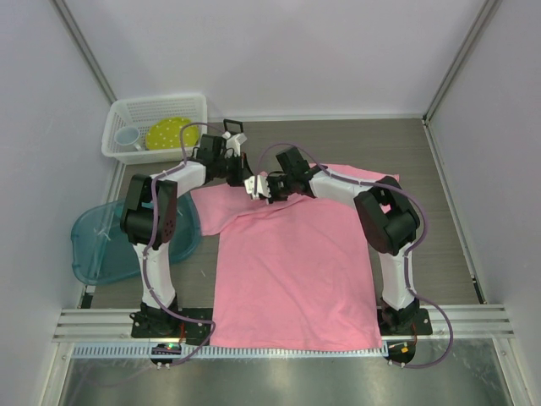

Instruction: Pin the brooch onto the clothing

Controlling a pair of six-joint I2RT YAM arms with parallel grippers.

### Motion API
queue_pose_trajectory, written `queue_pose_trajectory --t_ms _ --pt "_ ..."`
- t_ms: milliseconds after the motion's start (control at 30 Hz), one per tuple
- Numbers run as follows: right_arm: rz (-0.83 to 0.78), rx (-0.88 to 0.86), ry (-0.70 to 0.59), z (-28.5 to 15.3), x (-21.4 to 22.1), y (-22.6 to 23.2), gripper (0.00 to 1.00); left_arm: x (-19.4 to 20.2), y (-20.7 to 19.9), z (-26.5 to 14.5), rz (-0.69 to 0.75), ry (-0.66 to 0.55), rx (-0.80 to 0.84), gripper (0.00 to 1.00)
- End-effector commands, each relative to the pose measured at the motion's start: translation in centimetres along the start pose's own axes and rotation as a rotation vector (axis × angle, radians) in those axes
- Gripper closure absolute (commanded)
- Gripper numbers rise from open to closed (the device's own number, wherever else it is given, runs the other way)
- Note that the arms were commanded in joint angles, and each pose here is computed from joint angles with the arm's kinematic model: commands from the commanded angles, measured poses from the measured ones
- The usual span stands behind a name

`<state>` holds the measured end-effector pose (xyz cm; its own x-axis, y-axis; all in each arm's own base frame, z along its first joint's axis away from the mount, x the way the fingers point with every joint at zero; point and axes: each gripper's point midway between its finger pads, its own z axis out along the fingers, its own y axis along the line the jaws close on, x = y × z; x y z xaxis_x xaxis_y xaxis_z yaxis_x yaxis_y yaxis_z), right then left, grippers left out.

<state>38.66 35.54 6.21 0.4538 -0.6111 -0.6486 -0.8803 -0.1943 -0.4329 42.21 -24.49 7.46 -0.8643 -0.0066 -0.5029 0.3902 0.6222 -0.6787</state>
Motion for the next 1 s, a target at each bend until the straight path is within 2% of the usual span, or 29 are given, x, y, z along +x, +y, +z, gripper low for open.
queue_pose_trajectory --t_ms 0,600,967 --pt "-0.085 0.073 -0.038 -1.8 -2.8 -2.3 0.99 -0.5 -0.5 -0.3 0.046 -0.014 0.004 0.98" --pt "-0.114 0.075 -0.024 -1.5 -2.3 -2.3 0.99 0.5 -1.9 0.0 0.063 0.018 0.038 0.98" --pt "-0.127 0.108 -0.012 -1.8 -2.1 -2.9 0.99 1.1 -1.2 -0.5 0.04 0.032 0.006 0.99"
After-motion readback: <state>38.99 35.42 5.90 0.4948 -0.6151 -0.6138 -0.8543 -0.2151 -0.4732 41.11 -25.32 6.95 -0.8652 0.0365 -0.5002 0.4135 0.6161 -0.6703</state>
